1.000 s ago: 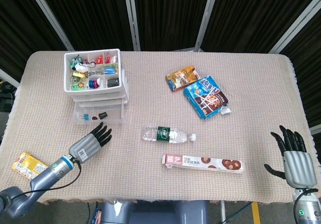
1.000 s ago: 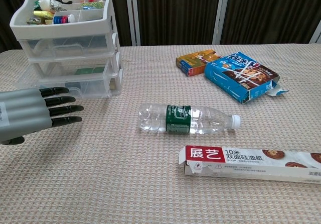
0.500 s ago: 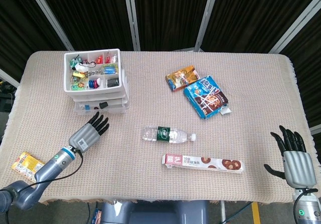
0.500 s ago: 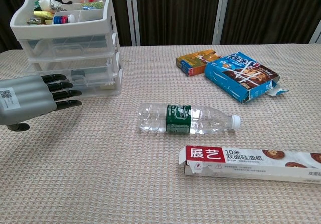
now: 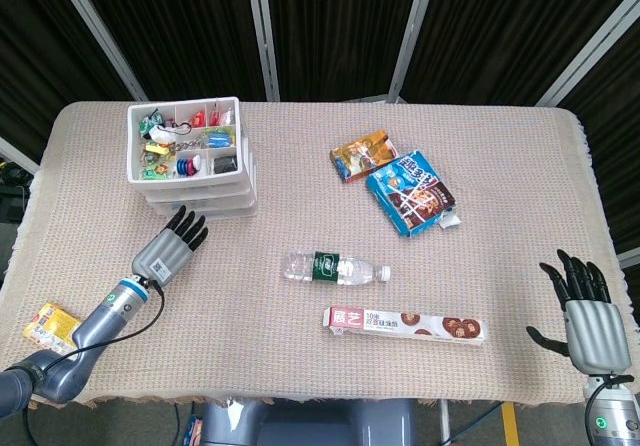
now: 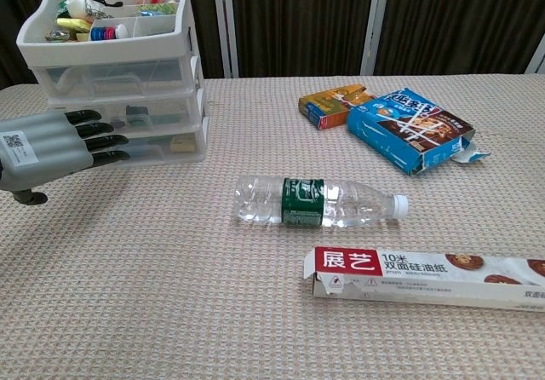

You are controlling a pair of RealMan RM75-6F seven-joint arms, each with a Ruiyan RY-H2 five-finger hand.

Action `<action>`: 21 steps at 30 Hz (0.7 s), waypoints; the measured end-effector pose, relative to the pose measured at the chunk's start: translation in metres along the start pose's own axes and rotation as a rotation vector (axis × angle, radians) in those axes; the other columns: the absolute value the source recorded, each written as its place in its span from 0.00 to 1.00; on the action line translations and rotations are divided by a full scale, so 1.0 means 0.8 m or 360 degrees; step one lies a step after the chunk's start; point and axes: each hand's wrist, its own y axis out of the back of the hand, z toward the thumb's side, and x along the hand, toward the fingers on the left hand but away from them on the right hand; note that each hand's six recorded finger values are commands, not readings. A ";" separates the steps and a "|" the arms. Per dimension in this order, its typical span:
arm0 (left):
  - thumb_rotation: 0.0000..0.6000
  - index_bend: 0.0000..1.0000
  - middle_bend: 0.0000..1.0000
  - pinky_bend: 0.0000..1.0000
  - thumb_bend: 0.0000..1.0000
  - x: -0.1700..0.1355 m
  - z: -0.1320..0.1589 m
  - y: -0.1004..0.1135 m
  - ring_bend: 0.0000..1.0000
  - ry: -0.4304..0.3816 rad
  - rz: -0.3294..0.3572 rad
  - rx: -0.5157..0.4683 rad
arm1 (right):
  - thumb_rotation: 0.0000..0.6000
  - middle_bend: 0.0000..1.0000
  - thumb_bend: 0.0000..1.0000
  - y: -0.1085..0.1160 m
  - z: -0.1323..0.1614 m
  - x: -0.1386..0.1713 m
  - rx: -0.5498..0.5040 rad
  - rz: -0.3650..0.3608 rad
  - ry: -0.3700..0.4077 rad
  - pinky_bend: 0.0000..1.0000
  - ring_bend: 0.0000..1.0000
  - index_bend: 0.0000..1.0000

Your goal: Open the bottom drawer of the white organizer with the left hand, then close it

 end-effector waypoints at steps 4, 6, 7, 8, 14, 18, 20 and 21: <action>1.00 0.01 0.00 0.04 0.23 -0.005 0.003 0.003 0.00 -0.0003 0.0014 -0.0043 | 1.00 0.00 0.01 0.000 0.000 0.000 0.0001 0.0000 0.0001 0.00 0.00 0.16; 1.00 0.01 0.00 0.04 0.23 -0.009 0.005 0.005 0.00 -0.0004 0.0022 -0.0072 | 1.00 0.00 0.01 0.000 0.000 0.000 0.0002 -0.0001 -0.0001 0.00 0.00 0.16; 1.00 0.01 0.00 0.04 0.22 -0.012 0.006 0.006 0.00 -0.0005 0.0029 -0.0098 | 1.00 0.00 0.01 0.001 -0.001 0.000 0.0002 -0.0001 -0.0003 0.00 0.00 0.16; 1.00 0.01 0.00 0.04 0.23 -0.015 0.007 0.008 0.00 -0.0006 0.0034 -0.0121 | 1.00 0.00 0.01 0.001 -0.001 0.000 0.0003 -0.0001 -0.0003 0.00 0.00 0.16; 1.00 0.00 0.00 0.01 0.22 -0.046 0.010 0.025 0.00 0.0023 0.0104 -0.0382 | 1.00 0.00 0.01 0.001 -0.001 0.000 0.0003 -0.0004 -0.0001 0.00 0.00 0.16; 1.00 0.00 0.00 0.00 0.22 -0.075 0.004 0.039 0.00 0.0090 0.0179 -0.0678 | 1.00 0.00 0.01 0.001 0.000 0.000 0.0004 -0.0007 0.0003 0.00 0.00 0.16; 1.00 0.00 0.00 0.00 0.22 -0.095 -0.002 0.046 0.00 0.0143 0.0226 -0.0858 | 1.00 0.00 0.01 0.001 0.000 0.000 0.0001 -0.0009 0.0003 0.00 0.00 0.16; 1.00 0.00 0.00 0.00 0.22 -0.104 -0.005 0.049 0.00 0.0170 0.0247 -0.0933 | 1.00 0.00 0.01 0.001 0.000 0.000 0.0002 -0.0010 0.0003 0.00 0.00 0.16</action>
